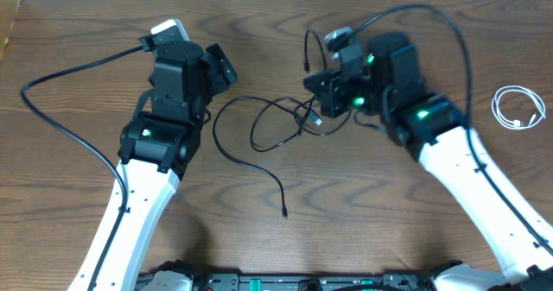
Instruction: Untangle cables
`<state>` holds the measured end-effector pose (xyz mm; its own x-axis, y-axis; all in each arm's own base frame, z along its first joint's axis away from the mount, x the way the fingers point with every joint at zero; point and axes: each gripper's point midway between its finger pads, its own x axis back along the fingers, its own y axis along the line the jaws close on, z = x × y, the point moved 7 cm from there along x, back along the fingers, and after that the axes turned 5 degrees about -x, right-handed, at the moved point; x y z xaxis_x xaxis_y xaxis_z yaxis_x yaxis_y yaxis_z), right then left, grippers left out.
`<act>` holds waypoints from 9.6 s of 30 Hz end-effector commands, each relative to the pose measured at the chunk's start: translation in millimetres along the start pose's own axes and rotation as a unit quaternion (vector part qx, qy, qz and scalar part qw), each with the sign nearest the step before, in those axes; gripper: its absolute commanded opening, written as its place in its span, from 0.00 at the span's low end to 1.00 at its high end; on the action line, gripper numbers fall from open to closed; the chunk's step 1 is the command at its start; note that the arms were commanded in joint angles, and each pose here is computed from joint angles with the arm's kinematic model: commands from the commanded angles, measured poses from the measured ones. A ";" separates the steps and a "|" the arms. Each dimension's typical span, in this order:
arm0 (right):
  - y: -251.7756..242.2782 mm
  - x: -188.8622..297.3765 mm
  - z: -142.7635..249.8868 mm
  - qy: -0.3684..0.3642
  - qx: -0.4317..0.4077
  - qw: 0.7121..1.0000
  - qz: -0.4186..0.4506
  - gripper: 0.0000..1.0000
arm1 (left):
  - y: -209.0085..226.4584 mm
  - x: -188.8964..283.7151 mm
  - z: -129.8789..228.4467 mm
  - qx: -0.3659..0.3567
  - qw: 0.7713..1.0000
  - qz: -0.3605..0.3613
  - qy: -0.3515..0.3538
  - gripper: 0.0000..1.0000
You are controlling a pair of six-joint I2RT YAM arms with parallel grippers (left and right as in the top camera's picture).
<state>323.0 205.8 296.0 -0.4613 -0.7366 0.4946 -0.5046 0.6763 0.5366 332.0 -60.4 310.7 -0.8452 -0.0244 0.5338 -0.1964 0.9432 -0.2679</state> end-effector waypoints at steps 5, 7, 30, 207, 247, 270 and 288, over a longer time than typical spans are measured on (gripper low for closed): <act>25.7 38.2 -39.1 -0.030 0.061 0.996 -0.063 0.01 | -14.0 -14.2 31.1 0.006 0.988 0.088 0.130 0.88; 23.4 45.1 -48.6 -0.047 0.064 0.995 -0.059 0.01 | -13.6 -21.8 44.7 0.005 0.981 0.089 0.170 0.88; -17.5 72.6 -47.9 -0.026 0.083 0.996 -0.010 0.01 | 6.7 -112.5 191.1 0.038 0.868 0.037 0.494 0.67; -118.6 -111.9 99.6 0.306 0.016 0.934 0.185 0.38 | 24.6 -143.7 190.0 -0.009 0.909 -0.034 0.416 0.98; -108.7 -158.7 136.2 0.191 -0.023 0.961 0.198 0.28 | 81.2 -155.9 145.9 0.097 0.919 -0.041 0.380 0.98; -101.1 -139.2 113.4 0.274 0.121 0.928 0.222 0.57 | 81.7 -157.9 147.4 0.087 0.922 -0.034 0.375 0.98; -103.2 -151.2 120.8 0.243 0.122 0.939 0.210 0.61 | 81.2 -158.8 146.5 0.140 0.917 -0.053 0.369 0.98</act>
<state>362.4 248.4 97.1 -0.3117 -0.2906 0.9046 -0.5363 0.8397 0.0849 375.7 -31.4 80.9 -0.2471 0.2311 0.9410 -0.4439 0.8363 -0.3219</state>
